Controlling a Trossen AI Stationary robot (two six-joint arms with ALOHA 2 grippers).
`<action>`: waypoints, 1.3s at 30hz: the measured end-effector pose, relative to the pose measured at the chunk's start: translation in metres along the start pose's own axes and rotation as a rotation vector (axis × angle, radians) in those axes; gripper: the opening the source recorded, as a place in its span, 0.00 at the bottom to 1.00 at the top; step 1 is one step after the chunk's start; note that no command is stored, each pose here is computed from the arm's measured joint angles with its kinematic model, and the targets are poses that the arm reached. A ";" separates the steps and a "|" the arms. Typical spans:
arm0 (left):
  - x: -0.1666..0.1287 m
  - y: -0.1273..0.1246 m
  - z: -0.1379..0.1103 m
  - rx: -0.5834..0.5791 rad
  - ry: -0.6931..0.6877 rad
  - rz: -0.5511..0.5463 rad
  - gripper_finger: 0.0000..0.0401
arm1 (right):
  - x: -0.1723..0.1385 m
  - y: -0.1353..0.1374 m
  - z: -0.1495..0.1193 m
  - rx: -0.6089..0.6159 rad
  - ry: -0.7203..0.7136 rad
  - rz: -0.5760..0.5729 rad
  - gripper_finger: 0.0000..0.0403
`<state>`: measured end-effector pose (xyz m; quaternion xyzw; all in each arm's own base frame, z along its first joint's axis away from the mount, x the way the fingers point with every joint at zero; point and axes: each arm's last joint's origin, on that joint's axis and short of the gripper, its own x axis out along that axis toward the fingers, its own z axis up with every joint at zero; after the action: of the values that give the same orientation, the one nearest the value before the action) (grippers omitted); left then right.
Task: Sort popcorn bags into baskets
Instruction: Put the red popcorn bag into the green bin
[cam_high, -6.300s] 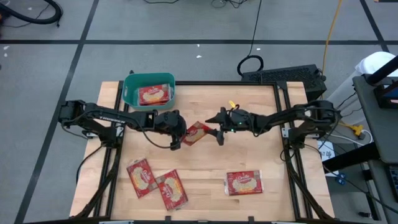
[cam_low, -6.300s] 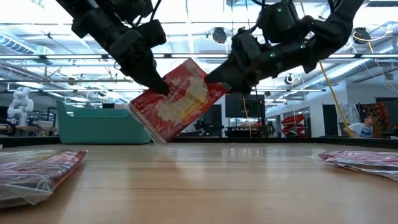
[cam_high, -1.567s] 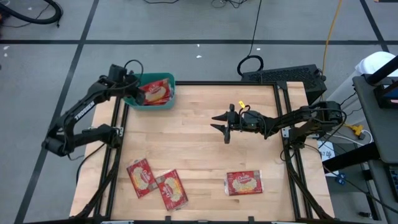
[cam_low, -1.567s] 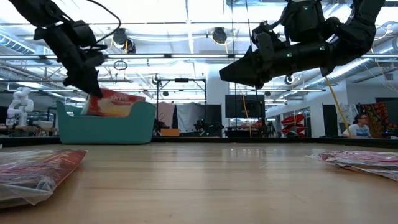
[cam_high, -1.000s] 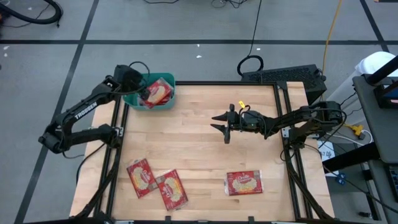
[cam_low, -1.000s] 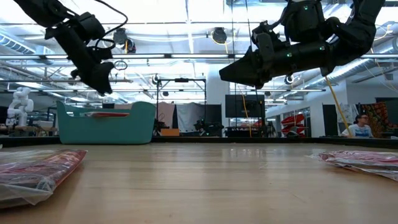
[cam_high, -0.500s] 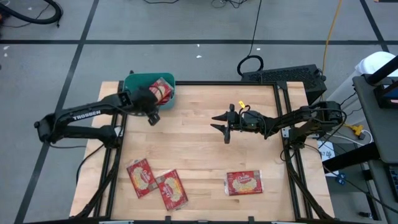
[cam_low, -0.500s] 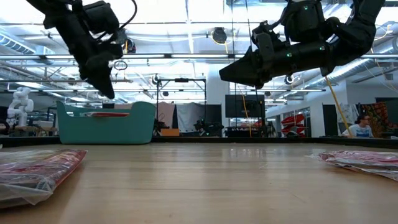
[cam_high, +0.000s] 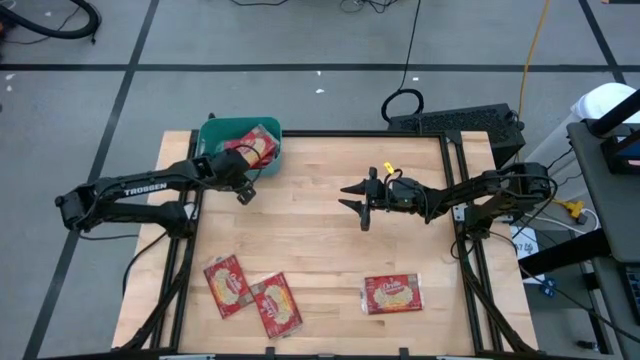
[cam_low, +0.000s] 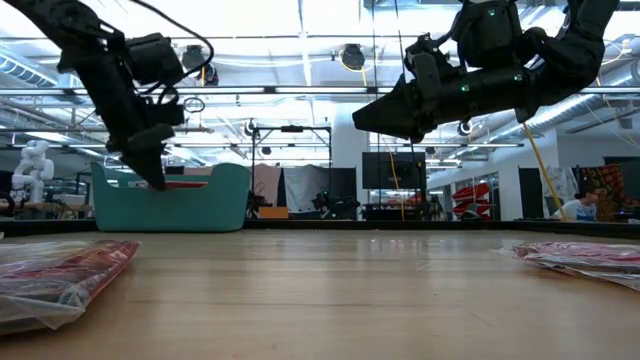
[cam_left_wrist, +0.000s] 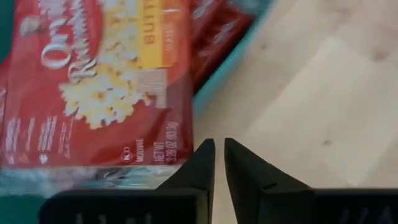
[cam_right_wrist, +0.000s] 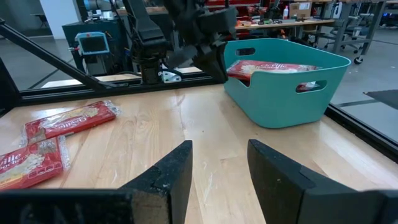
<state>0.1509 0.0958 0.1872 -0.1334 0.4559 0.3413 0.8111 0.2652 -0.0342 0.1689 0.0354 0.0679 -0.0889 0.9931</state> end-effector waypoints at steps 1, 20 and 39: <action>0.001 0.002 -0.001 -0.009 0.000 0.020 0.10 | 0.000 0.000 0.000 0.000 0.000 0.000 0.37; 0.002 0.016 0.002 -0.076 -0.036 0.193 0.10 | 0.000 0.000 -0.001 0.007 0.009 0.000 0.37; 0.002 0.052 0.003 -0.213 -0.026 0.445 0.10 | 0.000 0.000 -0.001 0.016 0.008 0.000 0.37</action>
<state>0.1180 0.1359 0.1921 -0.1099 0.4252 0.5594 0.7030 0.2651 -0.0341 0.1679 0.0439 0.0713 -0.0893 0.9925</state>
